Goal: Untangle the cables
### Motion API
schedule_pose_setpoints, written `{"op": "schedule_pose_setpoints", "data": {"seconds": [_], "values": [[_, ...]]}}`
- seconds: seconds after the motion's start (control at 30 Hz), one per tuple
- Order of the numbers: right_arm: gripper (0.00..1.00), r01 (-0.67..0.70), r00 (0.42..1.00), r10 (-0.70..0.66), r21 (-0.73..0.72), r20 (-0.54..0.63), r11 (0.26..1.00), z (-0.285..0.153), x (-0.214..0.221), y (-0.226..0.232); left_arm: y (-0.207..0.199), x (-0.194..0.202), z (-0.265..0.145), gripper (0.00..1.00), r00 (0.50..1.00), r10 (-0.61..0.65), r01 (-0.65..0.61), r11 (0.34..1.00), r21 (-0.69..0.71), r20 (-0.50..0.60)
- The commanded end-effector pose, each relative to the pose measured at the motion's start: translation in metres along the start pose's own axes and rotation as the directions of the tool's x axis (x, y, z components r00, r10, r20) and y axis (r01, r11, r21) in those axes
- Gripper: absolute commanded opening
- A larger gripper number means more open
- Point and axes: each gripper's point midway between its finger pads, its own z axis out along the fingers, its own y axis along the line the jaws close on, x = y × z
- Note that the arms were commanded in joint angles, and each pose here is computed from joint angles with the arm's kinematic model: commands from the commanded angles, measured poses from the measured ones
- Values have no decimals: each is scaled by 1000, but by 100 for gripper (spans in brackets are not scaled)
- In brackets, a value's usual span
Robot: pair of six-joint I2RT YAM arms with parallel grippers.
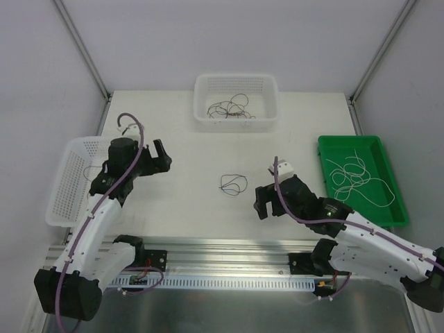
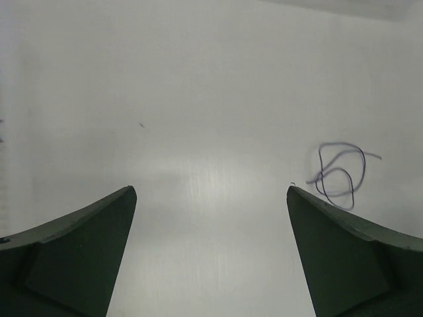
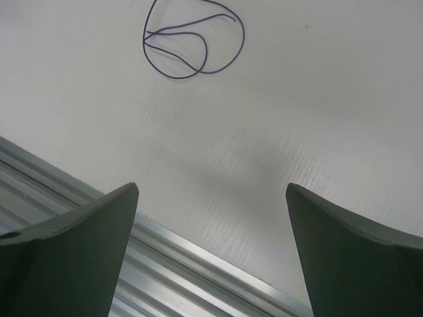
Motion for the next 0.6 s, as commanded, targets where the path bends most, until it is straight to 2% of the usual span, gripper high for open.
{"op": "schedule_pose_setpoints", "data": {"seconds": [0.0, 0.07, 0.13, 0.17, 0.3, 0.57], "values": [[99, -57, 997, 53, 68, 48, 996, -8, -1, -16, -57, 30, 4, 99, 994, 33, -13, 983, 185, -108], [97, -71, 995, 65, 82, 75, 994, -13, -2, -22, -85, 53, 9, 99, 978, 116, -73, 969, 236, -174], [97, -72, 995, 64, 102, 80, 992, -16, 2, -29, -103, 56, 14, 99, 972, 146, -99, 965, 243, -185], [97, -84, 993, 75, 98, 96, 992, -19, 2, -30, -113, 72, 20, 99, 956, 176, -116, 961, 250, -233], [97, -104, 989, 90, 117, 120, 988, -27, 5, -39, -146, 84, 39, 99, 946, 153, -92, 973, 214, -287], [97, -115, 984, 94, 133, 151, 984, -39, 9, -51, -171, 121, 86, 92, 936, 96, -85, 995, 47, -339]]}}
